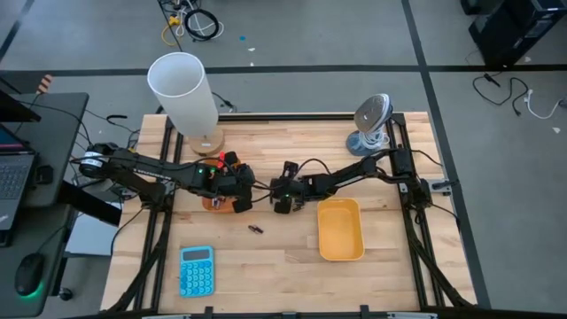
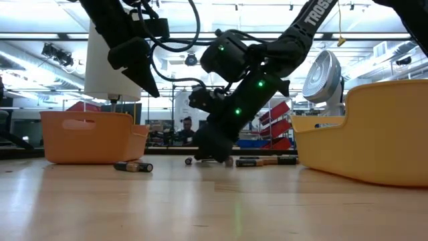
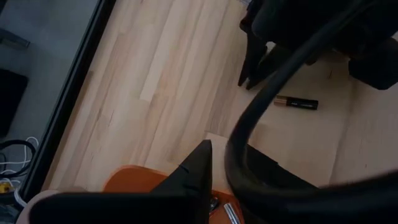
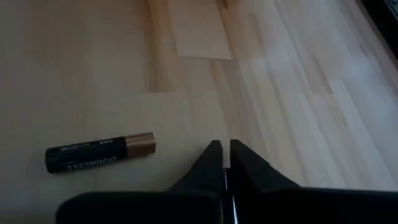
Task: Sort batteries
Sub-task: Put the silver battery into the orange bin
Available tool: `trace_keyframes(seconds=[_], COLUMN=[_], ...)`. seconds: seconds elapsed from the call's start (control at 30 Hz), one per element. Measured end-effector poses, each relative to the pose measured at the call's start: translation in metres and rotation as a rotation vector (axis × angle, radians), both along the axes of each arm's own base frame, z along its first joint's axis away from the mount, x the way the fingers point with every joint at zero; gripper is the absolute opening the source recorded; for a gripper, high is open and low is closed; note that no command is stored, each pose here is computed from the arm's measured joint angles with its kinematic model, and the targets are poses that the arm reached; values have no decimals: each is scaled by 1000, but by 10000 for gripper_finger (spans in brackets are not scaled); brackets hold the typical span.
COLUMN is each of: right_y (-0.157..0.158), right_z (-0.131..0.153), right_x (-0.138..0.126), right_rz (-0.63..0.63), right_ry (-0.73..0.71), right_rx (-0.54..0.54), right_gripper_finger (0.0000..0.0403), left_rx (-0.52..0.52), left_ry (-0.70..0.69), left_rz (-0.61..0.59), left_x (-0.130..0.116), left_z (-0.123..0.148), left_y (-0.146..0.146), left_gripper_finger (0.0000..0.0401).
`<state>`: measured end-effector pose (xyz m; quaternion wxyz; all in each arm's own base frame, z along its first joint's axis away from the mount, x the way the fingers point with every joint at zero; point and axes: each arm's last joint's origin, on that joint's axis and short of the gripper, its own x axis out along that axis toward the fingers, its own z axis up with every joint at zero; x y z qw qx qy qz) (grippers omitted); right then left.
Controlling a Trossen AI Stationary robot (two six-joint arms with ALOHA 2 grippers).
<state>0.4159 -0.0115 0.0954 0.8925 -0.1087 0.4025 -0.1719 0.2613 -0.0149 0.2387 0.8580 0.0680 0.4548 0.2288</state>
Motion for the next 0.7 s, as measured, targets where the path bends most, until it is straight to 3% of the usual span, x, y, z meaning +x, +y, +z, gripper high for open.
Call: trace_keyframes(seconds=[0.17, 0.47, 0.7], right_y=[1, -6, -7], right_z=[24, 81, 73], right_x=[-2, -23, -26], right_rz=[38, 92, 241], right_ry=[-39, -30, 62], right_rx=[9, 118, 182], right_gripper_finger=[41, 27, 31], left_rx=[0, 0, 0], left_ry=[-1, -1, -1], left_rz=[0, 1, 1], left_x=[0, 0, 0], left_z=[0, 0, 0], left_y=[0, 0, 0], left_gripper_finger=[64, 64, 64])
